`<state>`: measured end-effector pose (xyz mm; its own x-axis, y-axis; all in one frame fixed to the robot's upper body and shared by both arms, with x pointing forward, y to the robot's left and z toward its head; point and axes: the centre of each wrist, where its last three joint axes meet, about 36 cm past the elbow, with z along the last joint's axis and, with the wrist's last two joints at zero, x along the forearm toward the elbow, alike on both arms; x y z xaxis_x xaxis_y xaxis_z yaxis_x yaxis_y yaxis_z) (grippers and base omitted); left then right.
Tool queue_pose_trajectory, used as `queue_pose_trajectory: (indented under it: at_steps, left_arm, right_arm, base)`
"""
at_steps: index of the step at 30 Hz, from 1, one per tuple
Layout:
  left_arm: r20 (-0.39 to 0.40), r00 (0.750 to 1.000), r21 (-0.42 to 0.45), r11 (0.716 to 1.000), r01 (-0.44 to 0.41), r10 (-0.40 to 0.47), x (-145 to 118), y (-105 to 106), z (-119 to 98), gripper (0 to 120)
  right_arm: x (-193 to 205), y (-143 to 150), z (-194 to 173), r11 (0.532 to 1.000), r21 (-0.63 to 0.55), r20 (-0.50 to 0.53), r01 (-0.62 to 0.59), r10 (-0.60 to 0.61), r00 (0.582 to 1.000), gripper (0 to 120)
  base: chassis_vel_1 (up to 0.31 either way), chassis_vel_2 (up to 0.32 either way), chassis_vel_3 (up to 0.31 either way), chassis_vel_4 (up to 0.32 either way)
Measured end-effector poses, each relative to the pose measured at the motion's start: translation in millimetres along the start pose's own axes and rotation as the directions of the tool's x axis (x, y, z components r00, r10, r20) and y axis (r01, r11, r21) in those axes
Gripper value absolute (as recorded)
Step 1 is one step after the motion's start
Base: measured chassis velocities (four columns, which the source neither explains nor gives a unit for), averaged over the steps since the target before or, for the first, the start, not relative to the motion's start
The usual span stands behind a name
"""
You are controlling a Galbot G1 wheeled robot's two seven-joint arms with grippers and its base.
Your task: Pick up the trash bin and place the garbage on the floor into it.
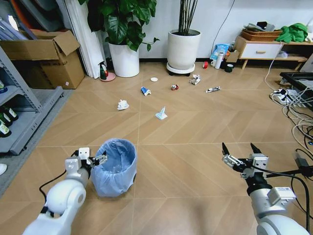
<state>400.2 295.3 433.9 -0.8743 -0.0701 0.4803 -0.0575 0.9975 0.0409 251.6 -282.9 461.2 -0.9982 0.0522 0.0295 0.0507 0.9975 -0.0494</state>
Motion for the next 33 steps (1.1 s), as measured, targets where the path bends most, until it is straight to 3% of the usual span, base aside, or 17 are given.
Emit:
queue_pose_trajectory:
  at_steps: [19,33]
  left_arm:
    - [-0.168,0.985,0.009,1.0,-0.025,0.027,-58.3,8.9,-2.5,100]
    - [-0.215,0.977,0.013,1.0,-0.011,0.013,-73.2,15.7,2.1,93]
  right_arm:
    - [-1.9,1.6,8.3,1.0,-0.011,-0.007,-0.01,0.01,1.0,100]
    - [-2.7,2.4,10.6,1.0,-0.013,-0.001,-0.012,0.012,1.0,100]
  base:
    - [0.0,0.0,0.0,0.0]
    - [0.0,0.0,0.0,0.0]
